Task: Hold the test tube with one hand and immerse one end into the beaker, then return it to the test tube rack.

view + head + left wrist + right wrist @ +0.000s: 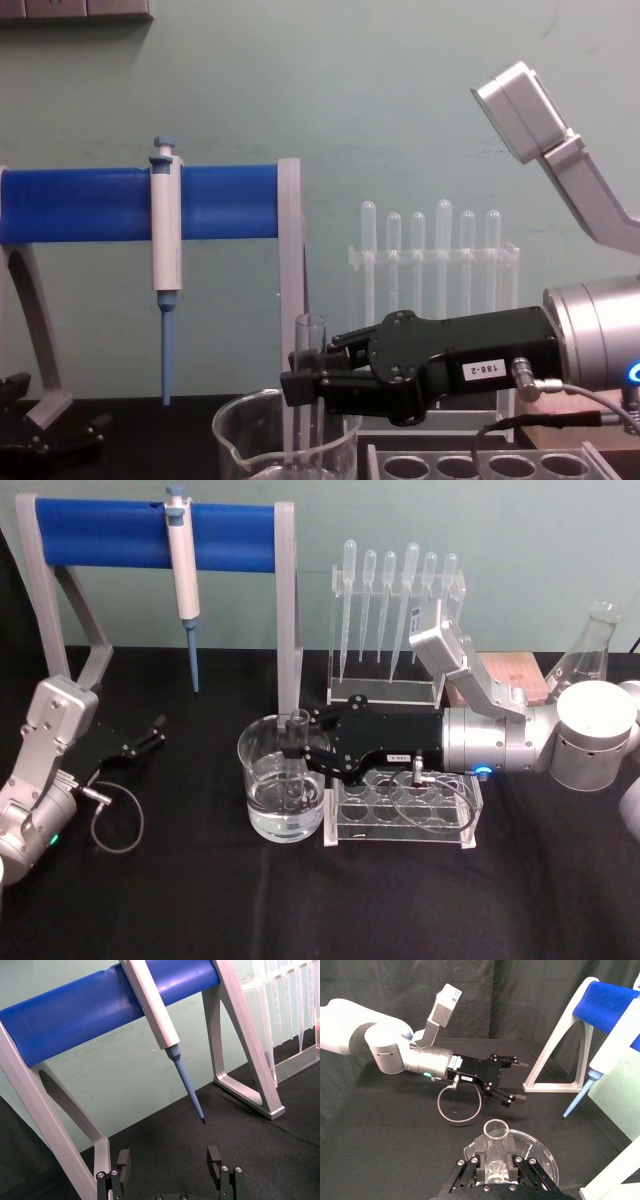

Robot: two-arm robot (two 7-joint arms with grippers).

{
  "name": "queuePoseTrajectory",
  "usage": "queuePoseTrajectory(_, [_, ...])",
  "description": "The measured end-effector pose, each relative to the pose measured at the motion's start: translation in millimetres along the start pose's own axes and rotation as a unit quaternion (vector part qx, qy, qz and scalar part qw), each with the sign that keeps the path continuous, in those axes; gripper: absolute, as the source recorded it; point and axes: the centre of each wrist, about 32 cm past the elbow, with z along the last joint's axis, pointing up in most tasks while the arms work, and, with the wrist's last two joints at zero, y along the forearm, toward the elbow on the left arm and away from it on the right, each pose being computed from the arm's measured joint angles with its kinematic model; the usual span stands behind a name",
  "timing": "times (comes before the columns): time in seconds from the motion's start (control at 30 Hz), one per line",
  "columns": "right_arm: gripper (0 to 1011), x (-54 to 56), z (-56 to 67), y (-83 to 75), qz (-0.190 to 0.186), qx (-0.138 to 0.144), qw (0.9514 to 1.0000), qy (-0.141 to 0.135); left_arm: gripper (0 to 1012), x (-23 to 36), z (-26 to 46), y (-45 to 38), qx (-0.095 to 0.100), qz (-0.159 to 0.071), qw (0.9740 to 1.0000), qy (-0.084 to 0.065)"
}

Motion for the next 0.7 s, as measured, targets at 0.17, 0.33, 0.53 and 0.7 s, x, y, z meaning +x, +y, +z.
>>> queuePoseTrajectory(0.17, [241,0.0,0.0,0.0,0.000,0.000,1.0000,0.000,1000,0.0,0.0,0.0,0.000,0.000,1.0000,0.000])
queuePoseTrajectory(0.33, [241,0.0,0.0,0.0,0.000,0.000,1.0000,0.000,1000,0.0,0.0,0.0,0.000,0.000,1.0000,0.000])
queuePoseTrajectory(0.53, [241,0.0,0.0,0.0,0.000,0.000,1.0000,0.000,1000,0.0,0.0,0.0,0.000,0.000,1.0000,0.000])
queuePoseTrajectory(0.7, [241,0.0,0.0,0.0,0.000,0.000,1.0000,0.000,1000,0.0,0.0,0.0,0.000,0.000,1.0000,0.000])
